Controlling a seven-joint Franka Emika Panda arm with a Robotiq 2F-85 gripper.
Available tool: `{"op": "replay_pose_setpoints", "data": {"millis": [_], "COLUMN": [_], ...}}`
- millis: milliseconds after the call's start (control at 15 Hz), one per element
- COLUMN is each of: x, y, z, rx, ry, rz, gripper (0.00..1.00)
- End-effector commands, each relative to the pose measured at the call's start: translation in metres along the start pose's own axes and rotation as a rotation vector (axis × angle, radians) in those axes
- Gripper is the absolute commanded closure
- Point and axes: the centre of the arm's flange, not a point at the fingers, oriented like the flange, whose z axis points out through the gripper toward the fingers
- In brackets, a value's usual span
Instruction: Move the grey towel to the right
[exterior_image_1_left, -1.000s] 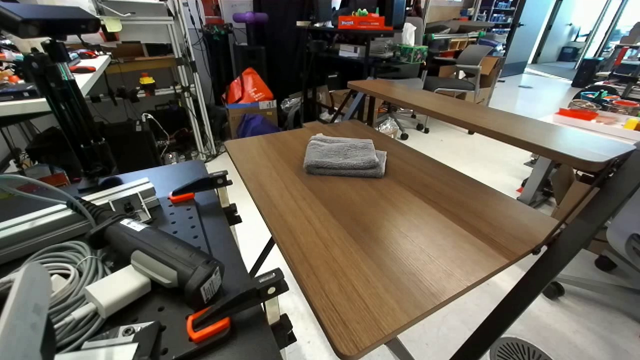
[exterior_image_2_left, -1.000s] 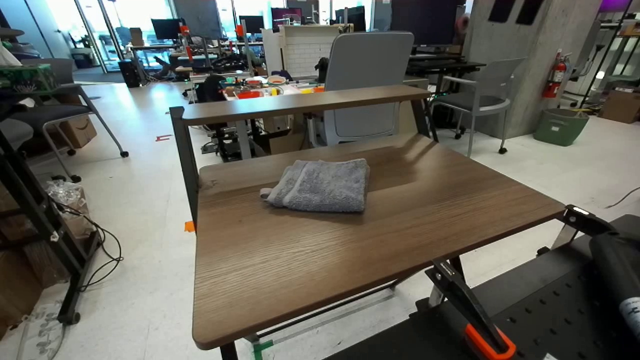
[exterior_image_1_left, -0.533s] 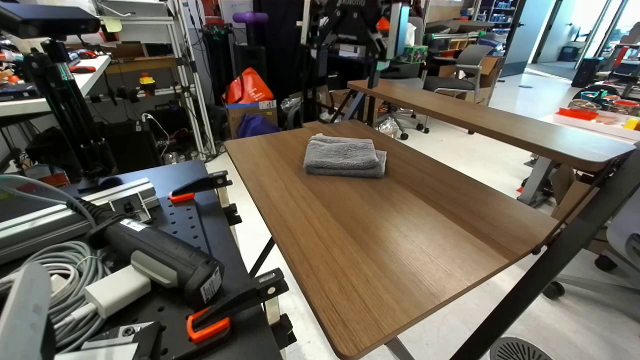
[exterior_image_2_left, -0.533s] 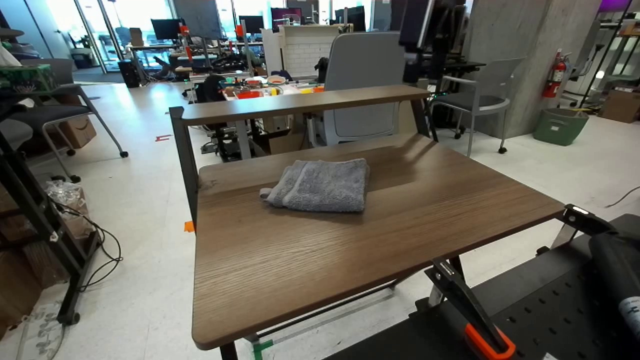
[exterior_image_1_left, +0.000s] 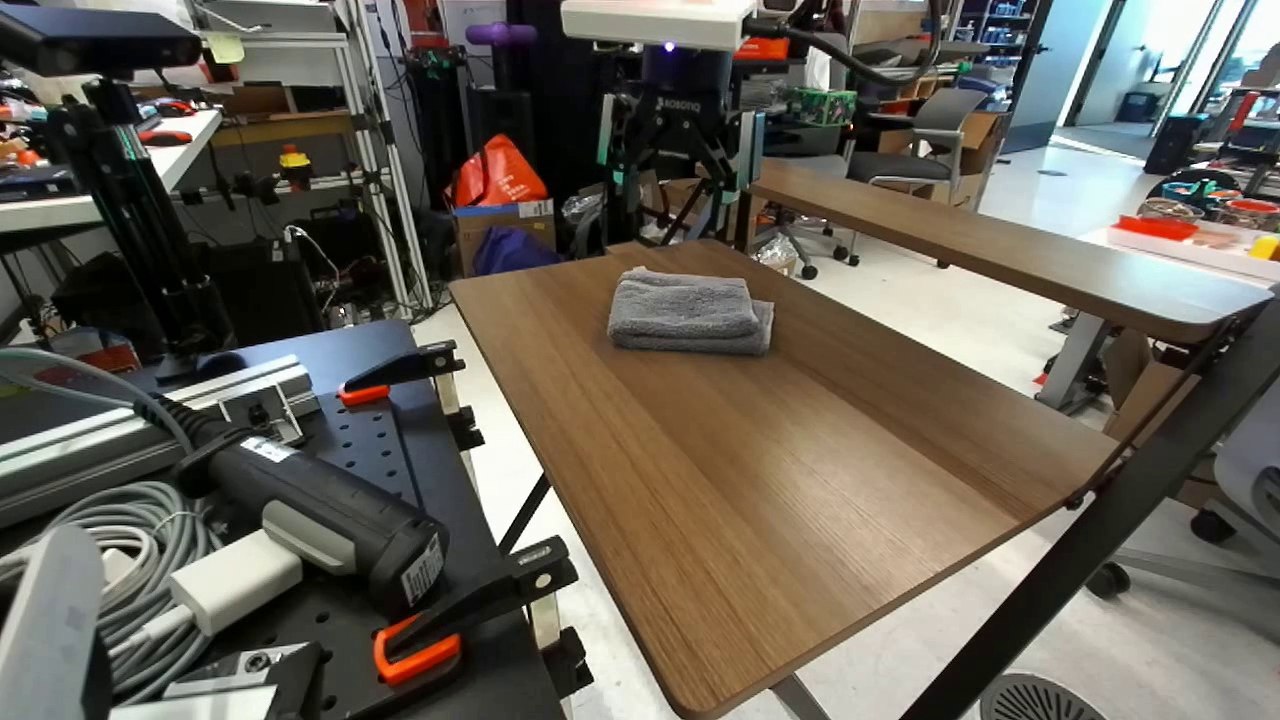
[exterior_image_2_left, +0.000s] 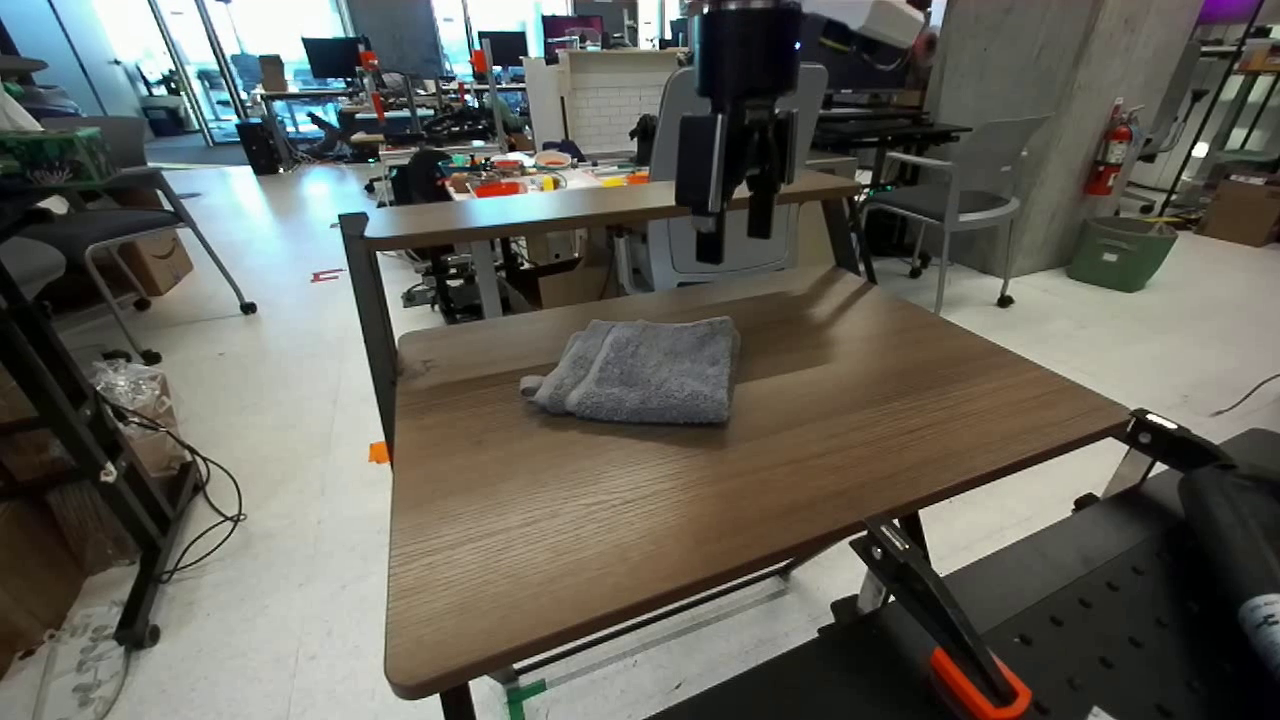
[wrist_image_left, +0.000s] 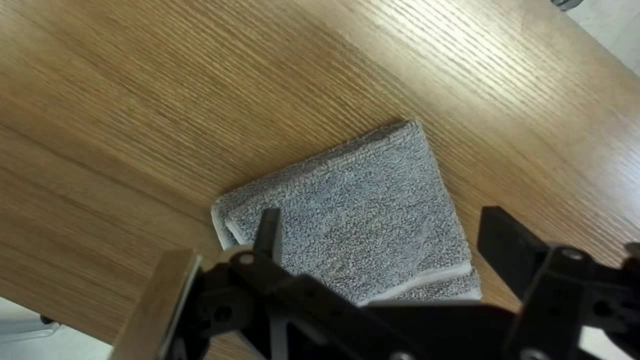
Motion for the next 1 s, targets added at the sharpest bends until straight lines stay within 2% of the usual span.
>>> {"op": "replay_pose_setpoints", "data": {"millis": [0,333,933], "x": [0.032,0.064,0.114], "y": [0.004,-0.001,-0.035], "z": [0.025,0.058,0.103], "rx": [-0.038,-0.013,0.024], "ry": [0.005,-0.003,-0.014], "rz": [0.008,-0.025,-0.123], "gripper": [0.0,0.0,0.0]}}
